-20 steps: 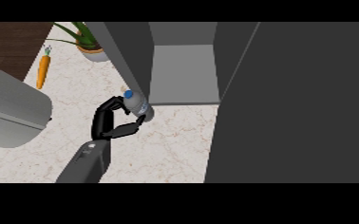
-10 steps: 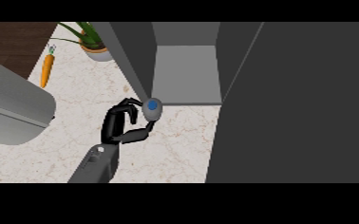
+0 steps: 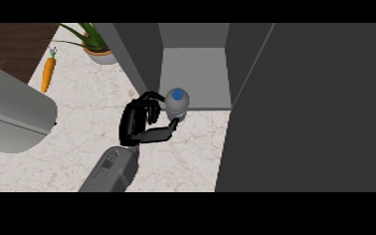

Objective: Pick up the bottled water, place it into the cabinet and close the cabinet

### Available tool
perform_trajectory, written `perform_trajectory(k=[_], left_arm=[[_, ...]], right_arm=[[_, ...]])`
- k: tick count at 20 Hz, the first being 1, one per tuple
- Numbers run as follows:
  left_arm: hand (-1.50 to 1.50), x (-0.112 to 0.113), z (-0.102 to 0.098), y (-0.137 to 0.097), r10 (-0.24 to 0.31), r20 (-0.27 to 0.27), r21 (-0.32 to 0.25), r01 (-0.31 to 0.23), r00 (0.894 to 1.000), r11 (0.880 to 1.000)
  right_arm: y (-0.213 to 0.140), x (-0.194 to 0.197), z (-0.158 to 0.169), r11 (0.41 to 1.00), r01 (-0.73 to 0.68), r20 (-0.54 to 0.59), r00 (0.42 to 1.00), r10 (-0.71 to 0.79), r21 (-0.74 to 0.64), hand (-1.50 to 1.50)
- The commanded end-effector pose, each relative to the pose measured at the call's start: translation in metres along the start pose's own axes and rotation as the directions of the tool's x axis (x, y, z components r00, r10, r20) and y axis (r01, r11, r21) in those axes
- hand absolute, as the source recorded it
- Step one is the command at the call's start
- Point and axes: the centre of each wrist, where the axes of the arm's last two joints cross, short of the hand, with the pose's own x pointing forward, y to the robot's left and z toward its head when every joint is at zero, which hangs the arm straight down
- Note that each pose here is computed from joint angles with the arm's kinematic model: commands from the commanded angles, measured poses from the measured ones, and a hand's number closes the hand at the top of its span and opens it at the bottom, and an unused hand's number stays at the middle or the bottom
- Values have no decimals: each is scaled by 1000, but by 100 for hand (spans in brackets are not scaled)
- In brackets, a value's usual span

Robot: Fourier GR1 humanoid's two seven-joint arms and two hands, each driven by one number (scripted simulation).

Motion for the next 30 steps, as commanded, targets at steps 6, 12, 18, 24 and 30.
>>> perform_trajectory(k=[6,12,18,24,30], left_arm=[[150,65,-45,-53,45,-2,19,-45,999,999],[150,67,-59,-68,-22,-33,33,23,999,999],[150,59,-81,-92,-96,-60,40,98,994,994],[150,53,-94,-90,-63,-135,101,77,989,992],[150,40,-109,-75,-107,-152,213,138,983,967]], right_arm=[[-1,29,14,999,-13,26,1000,14,-45,-150],[1,13,11,999,-47,27,999,47,-7,-150],[-5,22,27,1000,-15,31,999,16,-14,-150],[-11,29,18,1000,-23,37,999,23,-7,-150],[-14,16,20,1000,-16,23,1000,16,0,-150]])
